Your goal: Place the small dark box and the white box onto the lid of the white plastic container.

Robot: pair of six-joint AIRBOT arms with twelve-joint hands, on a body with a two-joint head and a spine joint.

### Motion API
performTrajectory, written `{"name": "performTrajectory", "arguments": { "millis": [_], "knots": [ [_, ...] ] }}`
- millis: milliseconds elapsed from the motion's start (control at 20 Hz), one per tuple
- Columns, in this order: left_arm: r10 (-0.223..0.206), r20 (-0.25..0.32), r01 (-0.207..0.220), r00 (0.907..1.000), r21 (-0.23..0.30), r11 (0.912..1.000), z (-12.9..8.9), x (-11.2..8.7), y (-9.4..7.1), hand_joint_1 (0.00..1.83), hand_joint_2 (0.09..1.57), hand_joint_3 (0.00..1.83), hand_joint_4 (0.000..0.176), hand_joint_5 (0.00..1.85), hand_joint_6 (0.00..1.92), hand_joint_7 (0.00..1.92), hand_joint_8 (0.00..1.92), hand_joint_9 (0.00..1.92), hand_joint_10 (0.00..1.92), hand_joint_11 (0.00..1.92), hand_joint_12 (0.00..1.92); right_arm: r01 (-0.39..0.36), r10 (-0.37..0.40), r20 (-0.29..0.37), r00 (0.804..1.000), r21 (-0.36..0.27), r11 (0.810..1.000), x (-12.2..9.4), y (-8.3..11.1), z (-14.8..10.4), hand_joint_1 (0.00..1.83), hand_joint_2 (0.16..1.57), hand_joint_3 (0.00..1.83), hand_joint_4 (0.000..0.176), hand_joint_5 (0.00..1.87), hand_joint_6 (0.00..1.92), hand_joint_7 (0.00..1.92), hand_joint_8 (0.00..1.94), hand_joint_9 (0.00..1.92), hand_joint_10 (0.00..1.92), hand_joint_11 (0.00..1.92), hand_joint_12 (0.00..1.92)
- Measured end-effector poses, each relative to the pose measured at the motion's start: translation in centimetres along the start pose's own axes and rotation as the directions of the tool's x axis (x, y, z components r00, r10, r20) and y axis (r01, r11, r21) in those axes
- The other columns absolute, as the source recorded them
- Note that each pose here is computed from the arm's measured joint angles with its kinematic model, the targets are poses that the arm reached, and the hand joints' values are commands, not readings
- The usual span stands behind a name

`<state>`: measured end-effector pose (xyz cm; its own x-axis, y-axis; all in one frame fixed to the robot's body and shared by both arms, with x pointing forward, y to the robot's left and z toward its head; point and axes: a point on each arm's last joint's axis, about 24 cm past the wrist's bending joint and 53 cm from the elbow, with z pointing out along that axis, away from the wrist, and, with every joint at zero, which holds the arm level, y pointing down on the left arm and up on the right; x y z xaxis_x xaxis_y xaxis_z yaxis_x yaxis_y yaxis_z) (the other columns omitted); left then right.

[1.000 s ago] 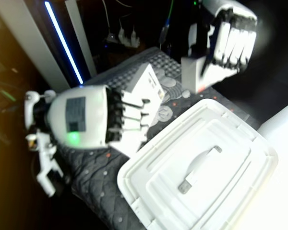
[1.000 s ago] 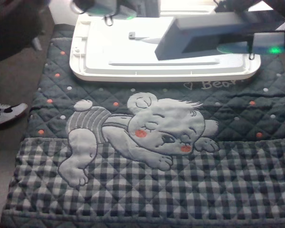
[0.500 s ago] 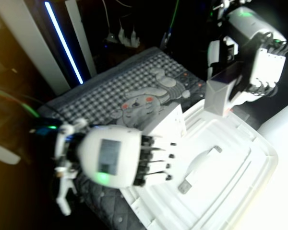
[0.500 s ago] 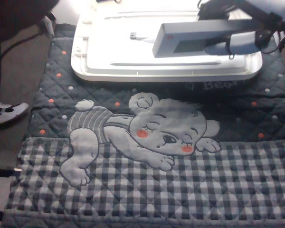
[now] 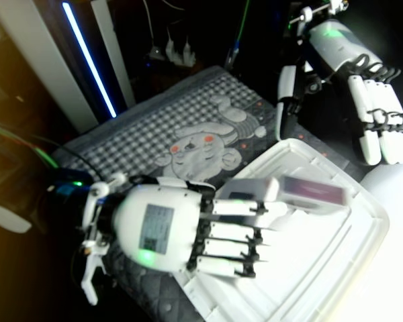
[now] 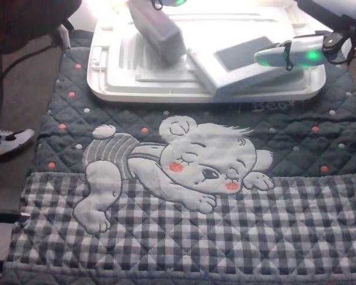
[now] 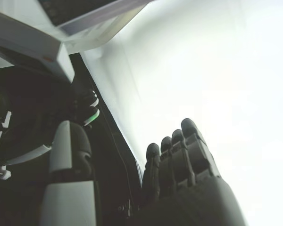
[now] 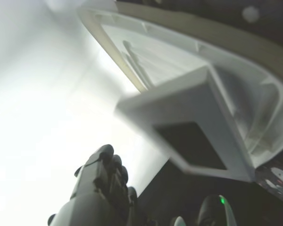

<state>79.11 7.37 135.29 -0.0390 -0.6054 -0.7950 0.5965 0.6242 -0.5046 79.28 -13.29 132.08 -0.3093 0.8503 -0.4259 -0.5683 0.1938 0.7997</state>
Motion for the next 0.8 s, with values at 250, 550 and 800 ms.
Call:
{"name": "performTrajectory", "arguments": {
  "millis": [250,550,800],
  "knots": [
    [0.000,-0.013,0.001,0.9999,0.043,0.9991,-2.0,0.9,-1.2,1.16,0.93,0.00,0.069,0.24,0.00,0.22,0.00,0.25,0.01,0.31,0.14,-0.010,0.010,0.001,1.000,-0.045,0.999,-0.8,1.8,-1.2,1.05,0.96,0.01,0.146,0.07,0.00,0.13,0.00,0.16,0.00,0.02,0.48],
    [0.005,0.085,-0.017,0.9964,0.147,0.9890,-7.0,-1.0,-3.0,1.21,0.89,0.00,0.091,0.25,0.00,0.19,0.00,0.22,0.01,0.28,0.09,-0.023,0.020,-0.016,1.000,-0.187,0.982,-0.3,5.0,-4.3,0.90,0.91,0.00,0.170,0.07,0.00,0.11,0.01,0.16,0.02,0.15,0.40],
    [-0.030,0.122,0.002,0.9920,0.226,0.9742,-11.4,-0.3,-4.5,1.25,0.92,0.00,0.054,0.28,0.00,0.18,0.00,0.15,0.00,0.19,0.04,-0.068,0.064,-0.025,0.998,-0.222,0.973,0.7,4.7,-7.6,1.01,0.86,0.00,0.175,0.16,0.01,0.09,0.00,0.17,0.00,0.11,0.35]
  ]
}}
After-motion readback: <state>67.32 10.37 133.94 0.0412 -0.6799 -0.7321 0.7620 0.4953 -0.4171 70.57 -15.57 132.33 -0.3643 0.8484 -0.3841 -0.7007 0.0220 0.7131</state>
